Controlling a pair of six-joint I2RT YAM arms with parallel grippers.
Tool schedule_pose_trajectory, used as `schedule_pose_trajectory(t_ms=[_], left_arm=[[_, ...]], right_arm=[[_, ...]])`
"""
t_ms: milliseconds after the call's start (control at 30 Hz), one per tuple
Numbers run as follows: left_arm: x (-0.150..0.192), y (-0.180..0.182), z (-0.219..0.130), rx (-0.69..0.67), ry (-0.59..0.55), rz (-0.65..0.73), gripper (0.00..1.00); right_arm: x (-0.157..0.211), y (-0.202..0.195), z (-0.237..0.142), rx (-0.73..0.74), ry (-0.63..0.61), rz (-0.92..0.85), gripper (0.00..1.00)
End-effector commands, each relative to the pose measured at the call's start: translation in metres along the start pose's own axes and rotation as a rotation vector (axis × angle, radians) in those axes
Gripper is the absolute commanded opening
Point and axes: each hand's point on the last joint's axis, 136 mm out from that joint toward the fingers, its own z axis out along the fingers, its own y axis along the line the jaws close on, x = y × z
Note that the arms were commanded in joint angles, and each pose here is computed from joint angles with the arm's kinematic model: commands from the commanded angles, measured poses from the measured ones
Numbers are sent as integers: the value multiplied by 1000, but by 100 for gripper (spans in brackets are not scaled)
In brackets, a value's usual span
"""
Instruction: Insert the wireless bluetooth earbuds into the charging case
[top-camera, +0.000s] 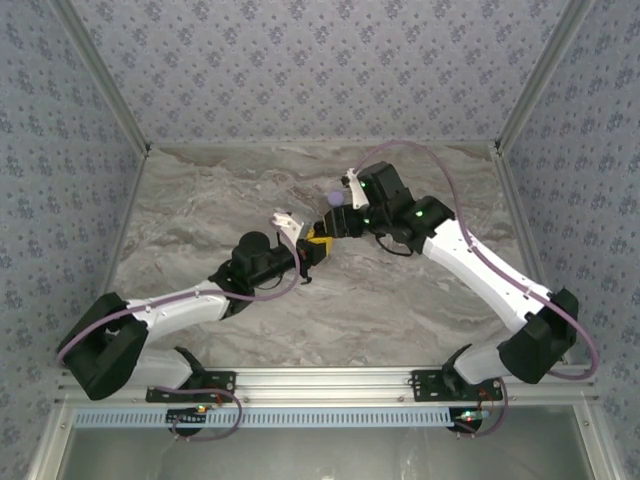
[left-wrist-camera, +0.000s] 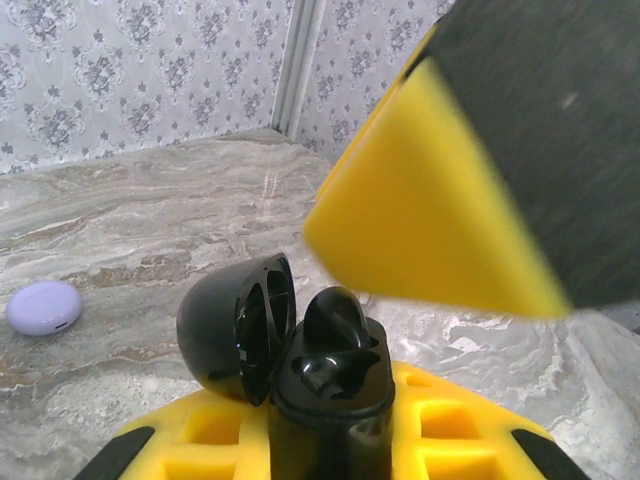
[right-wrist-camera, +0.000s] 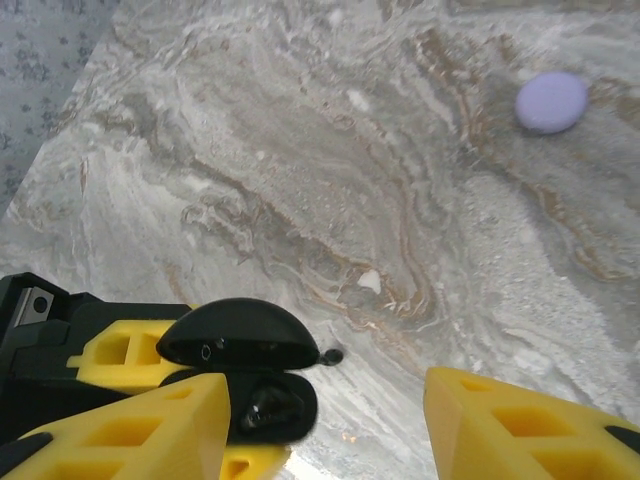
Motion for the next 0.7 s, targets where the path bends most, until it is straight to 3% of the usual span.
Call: schedule_pose_trajectory(t_ms=[0, 267, 667], left_arm=[[-17, -4, -7, -13, -31, 33, 1], [-27, -10, -31, -27, -2, 68, 3], [-45, -8, -78, -107, 8, 106, 5]], right_arm=[[-9, -16, -26, 83, -61, 28, 56], [35, -63, -13, 165, 68, 88, 57], [119, -33, 64, -50, 365, 59, 51]])
